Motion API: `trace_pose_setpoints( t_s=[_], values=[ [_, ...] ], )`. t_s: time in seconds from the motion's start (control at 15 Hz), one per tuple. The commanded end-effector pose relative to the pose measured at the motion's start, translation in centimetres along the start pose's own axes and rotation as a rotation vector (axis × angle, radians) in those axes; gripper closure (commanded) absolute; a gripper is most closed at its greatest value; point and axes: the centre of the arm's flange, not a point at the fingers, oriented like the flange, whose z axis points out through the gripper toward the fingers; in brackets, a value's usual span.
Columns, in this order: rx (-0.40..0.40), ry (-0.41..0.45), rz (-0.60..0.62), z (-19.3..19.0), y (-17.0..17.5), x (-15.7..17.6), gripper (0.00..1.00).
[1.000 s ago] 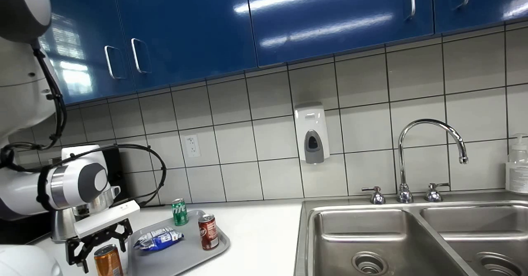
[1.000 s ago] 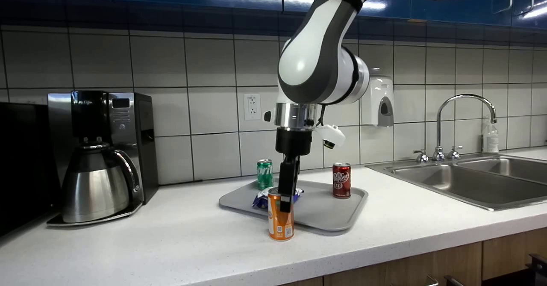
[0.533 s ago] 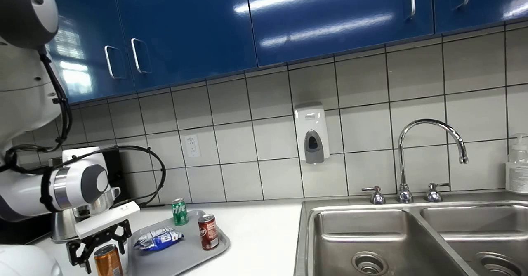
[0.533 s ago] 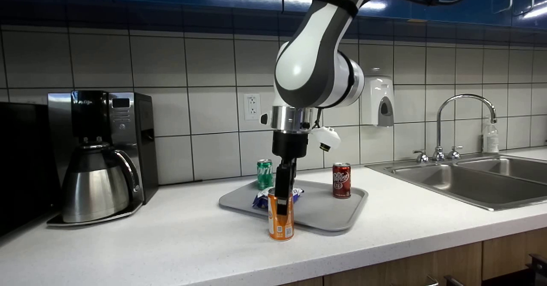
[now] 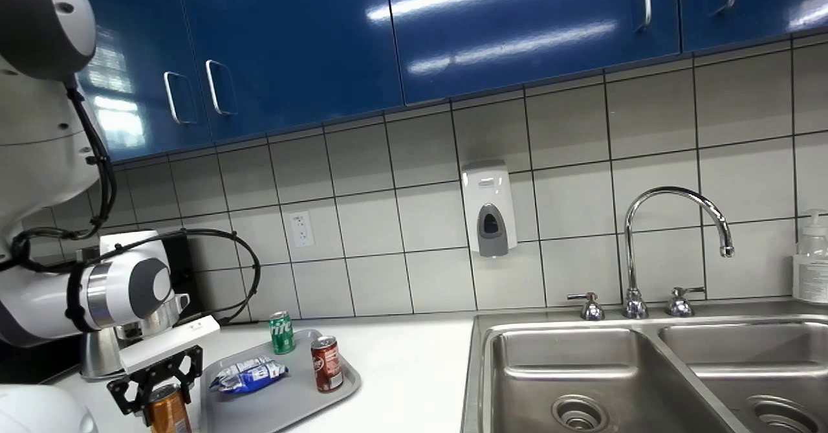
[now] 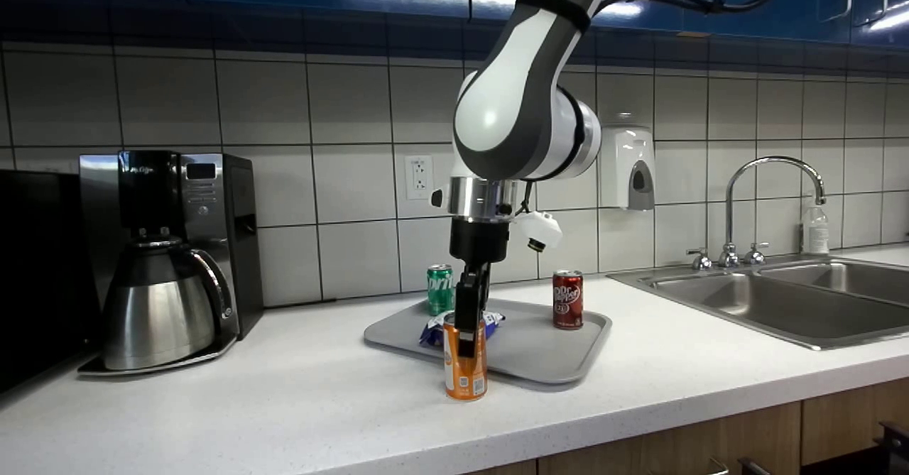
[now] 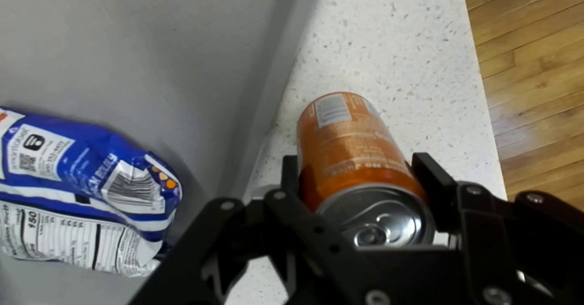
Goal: Move the soda cans on the table onto the tray
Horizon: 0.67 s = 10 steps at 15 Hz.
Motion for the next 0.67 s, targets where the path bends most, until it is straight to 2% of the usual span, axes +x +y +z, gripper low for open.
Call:
trace_pose_setpoints(
  t_s=[0.0, 0.6],
  values=[
    [-0.014, 0.021, 0.013, -0.8, 0.4, 0.5, 0.62],
    [-0.024, 0.058, 0.043, -2.6, 1.1, 0.2, 0.62]
  ],
)
